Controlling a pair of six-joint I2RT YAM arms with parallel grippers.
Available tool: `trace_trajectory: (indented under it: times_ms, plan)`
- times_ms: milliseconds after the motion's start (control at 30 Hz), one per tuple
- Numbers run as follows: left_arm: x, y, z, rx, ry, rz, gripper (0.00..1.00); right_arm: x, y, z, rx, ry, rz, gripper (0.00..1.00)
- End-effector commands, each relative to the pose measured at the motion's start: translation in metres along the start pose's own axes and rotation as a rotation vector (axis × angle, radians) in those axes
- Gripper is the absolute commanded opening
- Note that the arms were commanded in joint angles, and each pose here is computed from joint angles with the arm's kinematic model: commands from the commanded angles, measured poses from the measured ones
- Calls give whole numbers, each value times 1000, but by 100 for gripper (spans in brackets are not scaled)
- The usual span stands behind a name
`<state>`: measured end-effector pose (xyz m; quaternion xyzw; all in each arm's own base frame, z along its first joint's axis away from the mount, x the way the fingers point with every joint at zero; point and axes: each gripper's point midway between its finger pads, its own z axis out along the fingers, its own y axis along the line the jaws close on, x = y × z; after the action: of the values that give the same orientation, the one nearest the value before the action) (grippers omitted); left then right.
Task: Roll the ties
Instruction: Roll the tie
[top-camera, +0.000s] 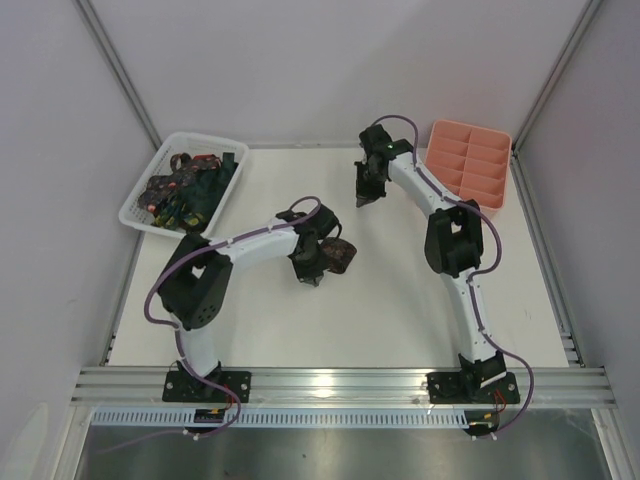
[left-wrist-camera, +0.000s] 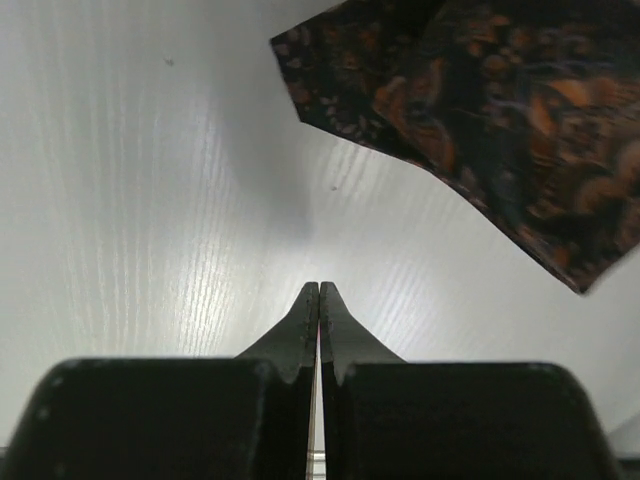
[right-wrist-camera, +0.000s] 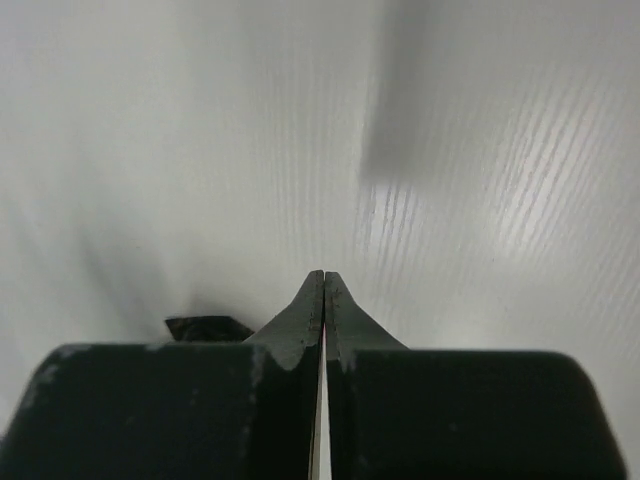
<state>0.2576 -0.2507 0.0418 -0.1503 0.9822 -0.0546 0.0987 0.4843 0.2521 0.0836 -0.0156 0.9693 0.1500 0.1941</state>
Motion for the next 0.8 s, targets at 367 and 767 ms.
trace_trajectory:
  times_ms: [367, 767]
  plan:
    - [-20, -1, 24, -120, -93, -217, 1, 88, 13, 43, -27, 184, -233, 0]
    - [-49, -19, 46, 55, -126, -181, 0, 160, 40, 31, -133, 291, -249, 0]
